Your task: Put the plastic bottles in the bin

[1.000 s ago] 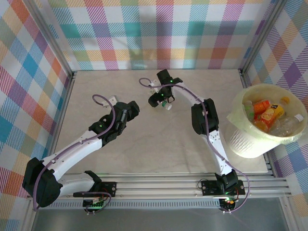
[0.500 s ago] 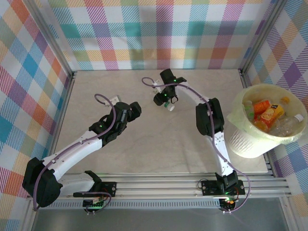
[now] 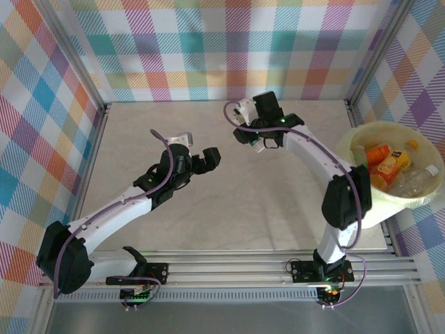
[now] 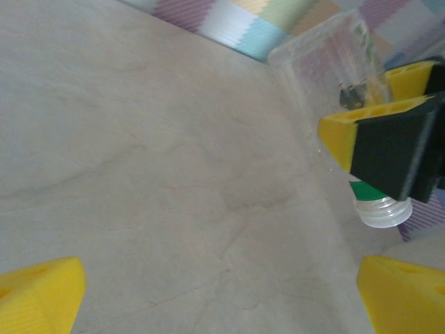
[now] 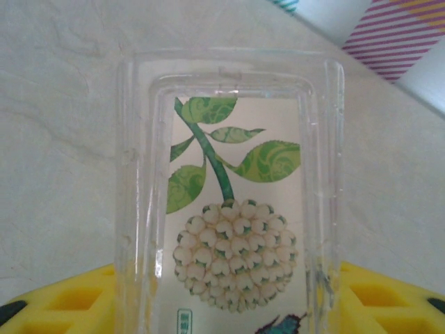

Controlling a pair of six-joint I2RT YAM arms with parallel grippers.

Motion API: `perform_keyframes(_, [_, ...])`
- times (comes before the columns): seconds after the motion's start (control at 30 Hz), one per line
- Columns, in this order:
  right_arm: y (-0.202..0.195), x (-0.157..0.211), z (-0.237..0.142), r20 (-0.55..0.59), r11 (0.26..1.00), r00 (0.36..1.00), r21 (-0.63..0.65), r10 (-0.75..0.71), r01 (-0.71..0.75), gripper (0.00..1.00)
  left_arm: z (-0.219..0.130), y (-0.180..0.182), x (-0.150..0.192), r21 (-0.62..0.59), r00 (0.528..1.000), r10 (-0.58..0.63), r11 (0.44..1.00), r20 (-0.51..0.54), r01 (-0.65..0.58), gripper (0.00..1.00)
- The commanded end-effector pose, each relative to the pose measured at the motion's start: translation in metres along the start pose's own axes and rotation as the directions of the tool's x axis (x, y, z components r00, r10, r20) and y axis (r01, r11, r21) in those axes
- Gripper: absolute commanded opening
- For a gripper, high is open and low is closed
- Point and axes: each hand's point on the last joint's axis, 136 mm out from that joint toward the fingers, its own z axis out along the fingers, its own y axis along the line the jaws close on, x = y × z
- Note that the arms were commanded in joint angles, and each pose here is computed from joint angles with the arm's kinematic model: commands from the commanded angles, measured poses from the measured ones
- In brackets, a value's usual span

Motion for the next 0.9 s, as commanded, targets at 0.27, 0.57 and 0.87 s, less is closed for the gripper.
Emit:
perform_keyframes(0.27, [-0.018,-0.031,-0.125,0.236,0.981,0.971,0.177,0.031,-0.074,0.37,0.016,-0.08,-0.016,0.277,0.998,0.056,0.959,-0.002,-0.053,1.0])
perform_keyframes(0.57, [-0.052,-0.036,-0.215,0.331,0.899,0.941,0.429,-0.066,-0.088,0.36,0.031,-0.093,-0.012,0.313,0.999,0.026,0.95,-0.028,-0.016,1.0])
perform_keyframes(0.87, [-0.122,0.001,-0.309,0.376,0.692,0.927,0.667,0.006,-0.275,0.36,0.045,-0.091,-0.008,0.288,0.999,0.0,0.958,-0.045,0.013,1.0])
